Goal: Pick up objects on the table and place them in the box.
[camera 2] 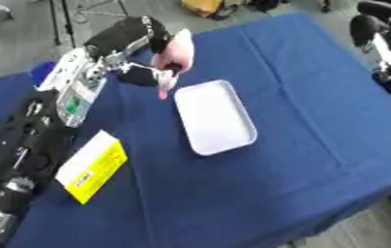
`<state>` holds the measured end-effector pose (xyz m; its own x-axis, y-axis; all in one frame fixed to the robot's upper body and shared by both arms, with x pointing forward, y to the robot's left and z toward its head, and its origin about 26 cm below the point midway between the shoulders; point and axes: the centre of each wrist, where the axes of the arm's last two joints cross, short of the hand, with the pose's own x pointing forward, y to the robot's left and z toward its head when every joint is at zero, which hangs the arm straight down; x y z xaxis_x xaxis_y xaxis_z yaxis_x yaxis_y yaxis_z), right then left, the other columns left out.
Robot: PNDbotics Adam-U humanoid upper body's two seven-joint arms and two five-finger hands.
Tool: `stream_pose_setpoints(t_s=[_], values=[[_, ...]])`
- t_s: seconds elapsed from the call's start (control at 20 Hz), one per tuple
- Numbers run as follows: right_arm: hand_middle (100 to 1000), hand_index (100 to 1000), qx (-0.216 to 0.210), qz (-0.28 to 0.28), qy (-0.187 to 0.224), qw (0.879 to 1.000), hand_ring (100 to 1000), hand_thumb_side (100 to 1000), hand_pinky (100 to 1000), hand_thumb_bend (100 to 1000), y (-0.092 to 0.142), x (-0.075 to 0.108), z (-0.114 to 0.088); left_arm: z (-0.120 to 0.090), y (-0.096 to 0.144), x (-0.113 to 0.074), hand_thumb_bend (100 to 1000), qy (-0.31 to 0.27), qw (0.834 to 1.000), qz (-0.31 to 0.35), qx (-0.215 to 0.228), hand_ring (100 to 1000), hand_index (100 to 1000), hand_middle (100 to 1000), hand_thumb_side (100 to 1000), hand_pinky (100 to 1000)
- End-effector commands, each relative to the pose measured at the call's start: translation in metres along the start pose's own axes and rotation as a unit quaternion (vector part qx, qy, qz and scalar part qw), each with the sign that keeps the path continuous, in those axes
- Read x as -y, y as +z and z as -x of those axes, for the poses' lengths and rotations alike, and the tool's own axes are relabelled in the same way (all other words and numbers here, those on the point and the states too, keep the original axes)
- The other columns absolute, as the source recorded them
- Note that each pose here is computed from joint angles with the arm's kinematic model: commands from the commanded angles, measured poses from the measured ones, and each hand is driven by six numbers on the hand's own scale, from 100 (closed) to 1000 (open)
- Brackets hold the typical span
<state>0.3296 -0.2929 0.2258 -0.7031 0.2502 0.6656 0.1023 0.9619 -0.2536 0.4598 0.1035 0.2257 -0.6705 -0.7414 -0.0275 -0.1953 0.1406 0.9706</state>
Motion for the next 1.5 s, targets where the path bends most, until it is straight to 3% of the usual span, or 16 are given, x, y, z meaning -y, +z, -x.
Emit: stream_pose_setpoints(t_s=[0.05, 0.3, 0.35, 0.5, 0.55, 0.7, 0.75, 0.85, 1.0, 1.15, 1.35, 1.45, 1.5], values=[[893, 836, 0.022, 0.014, 0.014, 1.0, 887, 463, 882, 456, -0.006, 0.002, -0.011, -0.007, -0.005, -0.002, 293, -0.025, 1.0, -0.01, 0.008, 571, 617, 526, 385, 645], [886, 837, 0.031, 0.016, 0.022, 0.999, 883, 463, 877, 451, -0.007, 0.0, -0.013, -0.014, -0.007, 0.009, 336, -0.07, 0.997, 0.005, 0.016, 590, 634, 534, 419, 666], [875, 838, 0.033, 0.014, 0.021, 0.999, 874, 464, 869, 445, -0.007, -0.001, -0.014, -0.015, -0.007, 0.012, 437, -0.084, 0.996, 0.009, 0.017, 612, 680, 574, 495, 690], [870, 838, 0.039, 0.007, 0.02, 0.999, 868, 463, 864, 442, -0.008, -0.002, -0.015, -0.018, -0.006, 0.017, 467, -0.151, 0.988, 0.028, 0.025, 628, 712, 612, 511, 705], [866, 838, 0.039, 0.006, 0.019, 0.999, 864, 463, 861, 441, -0.008, -0.002, -0.016, -0.019, -0.006, 0.019, 613, -0.172, 0.984, 0.032, 0.028, 689, 780, 715, 614, 741], [865, 839, 0.04, 0.003, 0.017, 0.999, 862, 464, 860, 439, -0.007, -0.002, -0.016, -0.021, -0.006, 0.023, 658, -0.234, 0.97, 0.046, 0.043, 719, 807, 753, 646, 757], [863, 839, 0.04, 0.002, 0.017, 0.999, 861, 463, 859, 439, -0.007, -0.002, -0.016, -0.021, -0.006, 0.024, 720, -0.245, 0.967, 0.047, 0.045, 759, 848, 796, 717, 790], [862, 839, 0.04, 0.001, 0.017, 0.999, 860, 463, 858, 439, -0.007, -0.002, -0.016, -0.021, -0.005, 0.027, 754, -0.26, 0.963, 0.046, 0.049, 780, 865, 819, 767, 811], [861, 839, 0.04, 0.0, 0.017, 0.999, 857, 463, 857, 438, -0.007, -0.002, -0.016, -0.021, -0.005, 0.03, 758, -0.269, 0.961, 0.034, 0.049, 827, 883, 853, 826, 849], [859, 839, 0.036, 0.003, 0.018, 0.999, 854, 465, 856, 436, -0.006, -0.001, -0.014, -0.017, -0.002, 0.028, 666, -0.259, 0.965, 0.003, 0.04, 897, 900, 903, 950, 940], [859, 839, 0.032, 0.006, 0.019, 0.999, 853, 465, 855, 436, -0.004, 0.0, -0.013, -0.014, 0.002, 0.019, 650, -0.224, 0.973, -0.053, 0.023, 901, 900, 906, 957, 949], [859, 839, 0.023, 0.009, 0.021, 0.999, 851, 465, 853, 437, -0.001, 0.002, -0.009, -0.013, 0.011, -0.023, 604, -0.161, 0.967, -0.199, -0.009, 883, 876, 884, 945, 916], [859, 839, 0.018, 0.01, 0.023, 1.0, 850, 465, 852, 437, 0.001, 0.003, -0.007, -0.011, 0.02, -0.049, 600, -0.128, 0.953, -0.274, -0.02, 875, 869, 877, 926, 894]])
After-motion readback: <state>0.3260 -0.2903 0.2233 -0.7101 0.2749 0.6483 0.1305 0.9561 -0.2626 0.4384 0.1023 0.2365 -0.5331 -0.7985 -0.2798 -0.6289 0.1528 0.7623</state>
